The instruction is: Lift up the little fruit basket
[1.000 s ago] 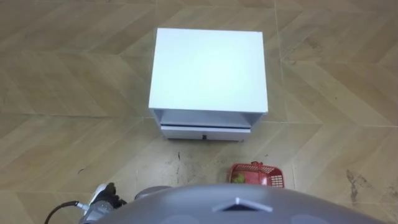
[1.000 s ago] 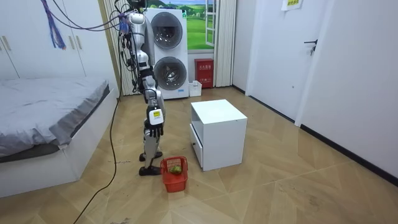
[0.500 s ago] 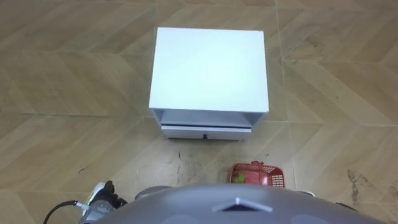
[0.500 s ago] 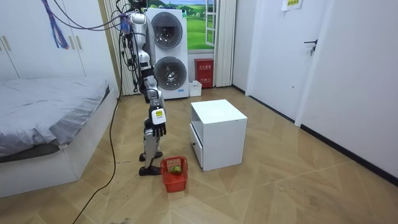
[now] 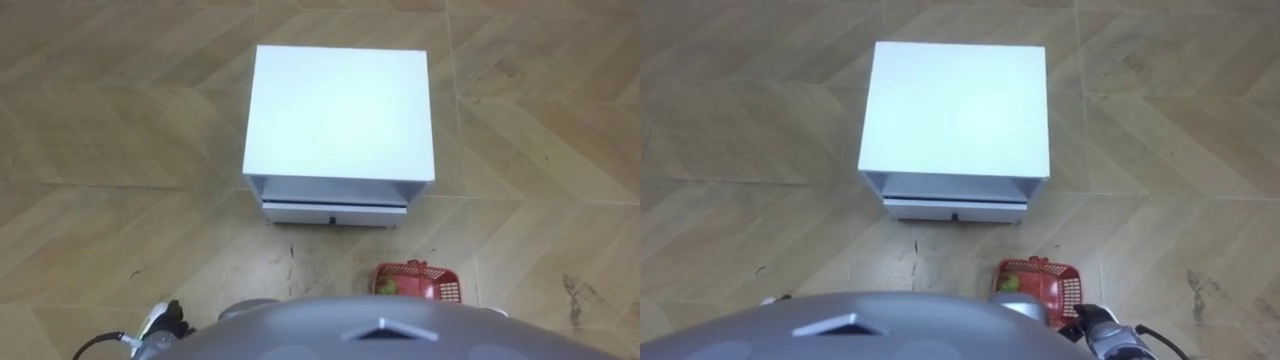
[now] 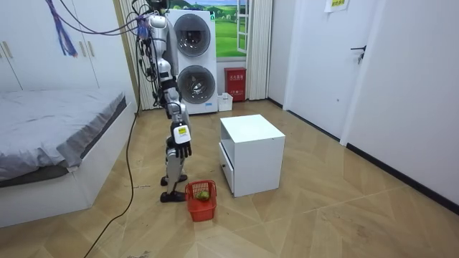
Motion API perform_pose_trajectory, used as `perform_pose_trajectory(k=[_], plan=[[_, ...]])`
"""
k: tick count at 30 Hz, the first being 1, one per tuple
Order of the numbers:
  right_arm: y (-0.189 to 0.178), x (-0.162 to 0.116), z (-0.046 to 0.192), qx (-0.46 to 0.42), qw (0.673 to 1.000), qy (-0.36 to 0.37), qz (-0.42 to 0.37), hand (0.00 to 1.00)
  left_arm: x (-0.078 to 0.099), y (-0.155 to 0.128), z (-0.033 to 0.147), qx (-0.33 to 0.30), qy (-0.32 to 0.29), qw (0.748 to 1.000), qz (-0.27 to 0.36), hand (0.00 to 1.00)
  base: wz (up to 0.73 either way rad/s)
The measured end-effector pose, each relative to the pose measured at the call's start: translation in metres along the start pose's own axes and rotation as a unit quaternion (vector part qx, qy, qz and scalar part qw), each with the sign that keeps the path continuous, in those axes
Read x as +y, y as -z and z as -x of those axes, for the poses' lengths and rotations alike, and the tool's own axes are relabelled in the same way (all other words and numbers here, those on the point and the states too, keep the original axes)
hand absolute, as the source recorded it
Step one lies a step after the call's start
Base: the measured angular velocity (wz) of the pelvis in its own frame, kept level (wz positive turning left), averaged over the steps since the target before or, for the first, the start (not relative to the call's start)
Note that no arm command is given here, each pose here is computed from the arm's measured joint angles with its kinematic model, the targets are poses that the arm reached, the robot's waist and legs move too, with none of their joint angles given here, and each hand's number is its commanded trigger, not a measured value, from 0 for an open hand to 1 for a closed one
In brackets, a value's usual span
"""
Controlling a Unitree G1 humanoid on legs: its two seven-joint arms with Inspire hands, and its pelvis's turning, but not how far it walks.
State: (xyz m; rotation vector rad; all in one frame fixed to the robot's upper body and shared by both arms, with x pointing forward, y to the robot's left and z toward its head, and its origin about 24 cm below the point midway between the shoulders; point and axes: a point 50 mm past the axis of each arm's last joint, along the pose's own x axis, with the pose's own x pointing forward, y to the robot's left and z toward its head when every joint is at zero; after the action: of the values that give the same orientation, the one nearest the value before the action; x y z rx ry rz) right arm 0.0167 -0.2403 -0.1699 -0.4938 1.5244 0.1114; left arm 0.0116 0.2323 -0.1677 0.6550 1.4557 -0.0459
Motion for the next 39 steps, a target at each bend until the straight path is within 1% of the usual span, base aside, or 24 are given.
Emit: perform_pose_trajectory(k=[6,10,12,16,18,21,23,27,30,32,35,39], plan=[[0.000,-0.003,0.000,0.000,1.000,0.015,-0.013,0.00,-0.001,-0.002,0.000,-0.006,0.001,1.000,0.001,0.00,-0.01],[-0.004,-0.005,0.000,-0.009,1.000,0.018,-0.018,0.00,0.004,-0.003,-0.001,-0.016,-0.004,1.000,0.007,0.00,-0.08],[-0.008,-0.008,0.000,-0.018,0.999,0.022,-0.017,0.00,0.010,-0.007,-0.002,-0.026,-0.010,1.000,0.007,0.00,-0.14],[-0.022,-0.019,0.002,-0.049,0.996,0.045,-0.055,0.00,0.024,-0.006,-0.004,-0.036,-0.028,0.999,0.015,0.00,-0.09],[-0.021,-0.021,0.003,-0.050,0.995,0.053,-0.072,0.00,0.026,0.000,-0.004,-0.031,-0.032,0.999,0.014,0.00,-0.02],[-0.036,-0.032,0.005,-0.084,0.986,0.077,-0.119,0.00,0.026,0.004,-0.003,-0.027,-0.032,0.999,0.021,0.00,-0.13],[-0.049,-0.037,0.007,-0.114,0.979,0.079,-0.147,0.00,0.028,0.002,-0.004,-0.032,-0.034,0.999,0.023,0.00,0.05],[-0.083,-0.047,0.012,-0.168,0.970,0.088,-0.153,0.00,0.038,-0.024,-0.005,-0.068,-0.043,0.996,0.031,0.00,0.07],[-0.091,-0.048,0.014,-0.179,0.966,0.090,-0.163,0.00,0.046,-0.039,-0.006,-0.094,-0.052,0.993,0.041,0.00,0.18],[-0.102,-0.055,0.019,-0.203,0.958,0.106,-0.175,0.00,0.052,-0.049,-0.006,-0.105,-0.065,0.991,0.047,0.00,0.39],[-0.128,-0.067,0.029,-0.246,0.940,0.127,-0.200,0.00,0.063,-0.065,-0.006,-0.122,-0.087,0.988,0.047,0.00,0.38],[-0.161,-0.085,0.045,-0.296,0.914,0.162,-0.226,0.00,0.065,-0.073,-0.006,-0.127,-0.088,0.987,0.034,0.00,0.30]])
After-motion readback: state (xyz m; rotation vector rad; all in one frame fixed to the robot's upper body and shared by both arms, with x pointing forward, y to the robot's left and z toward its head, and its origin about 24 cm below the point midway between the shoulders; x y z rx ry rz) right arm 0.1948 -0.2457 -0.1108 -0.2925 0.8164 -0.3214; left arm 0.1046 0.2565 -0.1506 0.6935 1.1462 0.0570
